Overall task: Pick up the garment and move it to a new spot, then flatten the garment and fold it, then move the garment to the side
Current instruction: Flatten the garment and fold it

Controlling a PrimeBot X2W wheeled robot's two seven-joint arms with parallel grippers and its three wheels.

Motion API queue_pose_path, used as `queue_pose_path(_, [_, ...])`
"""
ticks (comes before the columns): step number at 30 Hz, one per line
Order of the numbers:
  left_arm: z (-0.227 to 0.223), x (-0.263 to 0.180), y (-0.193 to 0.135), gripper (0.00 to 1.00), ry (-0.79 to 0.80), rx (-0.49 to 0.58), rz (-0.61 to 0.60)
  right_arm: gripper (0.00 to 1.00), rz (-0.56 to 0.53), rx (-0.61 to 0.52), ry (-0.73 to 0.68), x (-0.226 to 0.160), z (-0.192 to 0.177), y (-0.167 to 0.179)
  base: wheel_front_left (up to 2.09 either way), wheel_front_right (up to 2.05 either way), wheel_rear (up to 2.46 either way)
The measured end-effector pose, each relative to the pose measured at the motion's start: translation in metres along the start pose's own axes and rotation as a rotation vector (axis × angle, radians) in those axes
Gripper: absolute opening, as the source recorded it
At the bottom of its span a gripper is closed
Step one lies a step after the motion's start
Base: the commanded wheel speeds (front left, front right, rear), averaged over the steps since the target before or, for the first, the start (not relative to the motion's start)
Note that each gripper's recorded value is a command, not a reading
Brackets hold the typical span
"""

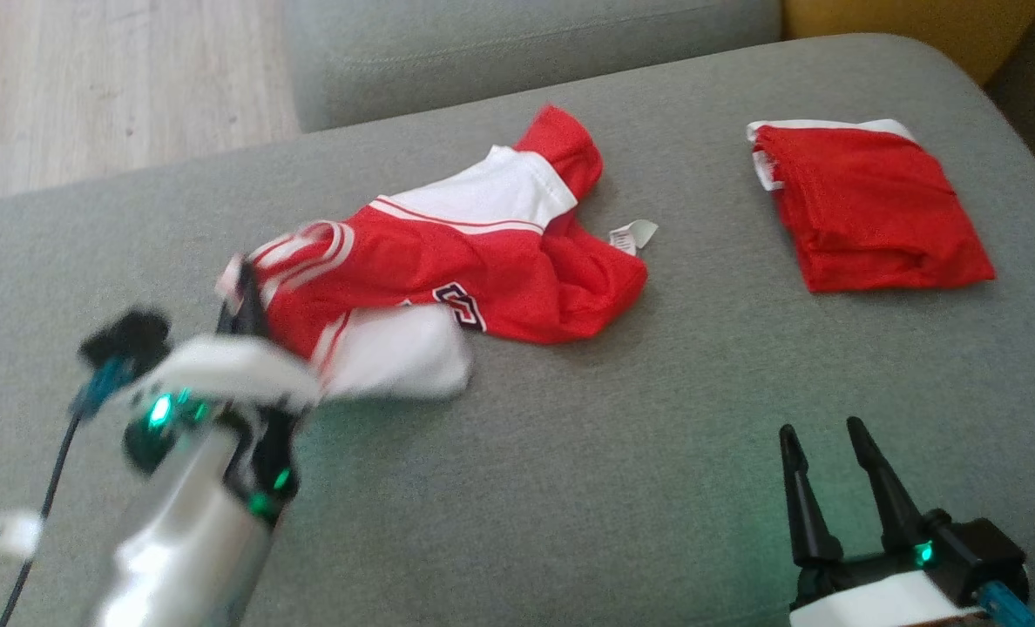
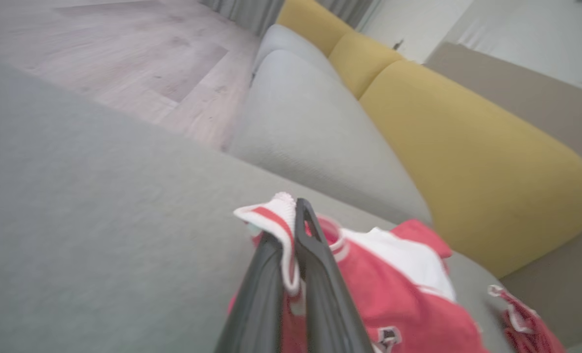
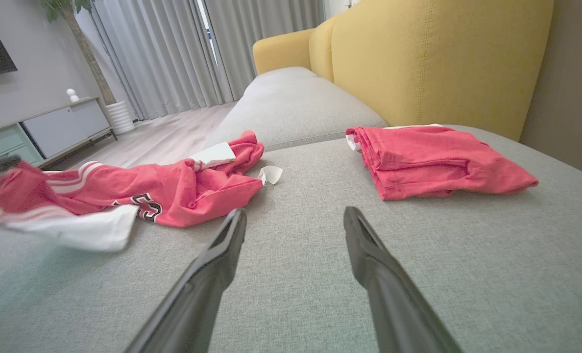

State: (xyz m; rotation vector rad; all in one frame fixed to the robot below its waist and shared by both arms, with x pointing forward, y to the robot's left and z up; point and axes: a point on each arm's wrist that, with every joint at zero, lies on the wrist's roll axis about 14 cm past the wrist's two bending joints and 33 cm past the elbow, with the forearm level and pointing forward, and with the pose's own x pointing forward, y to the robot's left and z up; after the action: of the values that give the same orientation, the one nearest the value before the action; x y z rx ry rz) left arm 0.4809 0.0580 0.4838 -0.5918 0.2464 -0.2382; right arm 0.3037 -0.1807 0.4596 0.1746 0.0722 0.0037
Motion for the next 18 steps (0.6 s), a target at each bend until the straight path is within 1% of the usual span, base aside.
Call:
queue_pose_path(3, [-0.017,-0.023,0.048,0.0,0.026,0.003,0.111,1.0,0.005,-0.002,0.013,0.005,-0.003,0.0,0.0,0.0,0.0])
queue_pose_path(5, [-0.026,-0.038,0.069,0.0,0.036,-0.014,0.168,1.0,0.013,-0.002,0.021,0.007,-0.005,0.002,0.0,0.0,0.0])
queue_pose_path(8, [-0.033,-0.058,0.091,0.0,0.033,-0.013,0.234,1.0,0.027,-0.002,0.03,0.011,-0.008,0.006,0.0,0.0,0.0])
queue_pose_path(12, [-0.022,-0.074,0.104,0.0,-0.016,0.041,0.271,1.0,0.044,-0.002,0.035,0.014,-0.009,0.01,0.0,0.0,0.0])
queue_pose_path(18, [-0.006,-0.081,0.094,0.0,-0.077,0.132,0.232,1.0,0.069,-0.001,0.037,0.018,-0.01,0.017,0.0,0.0,0.0])
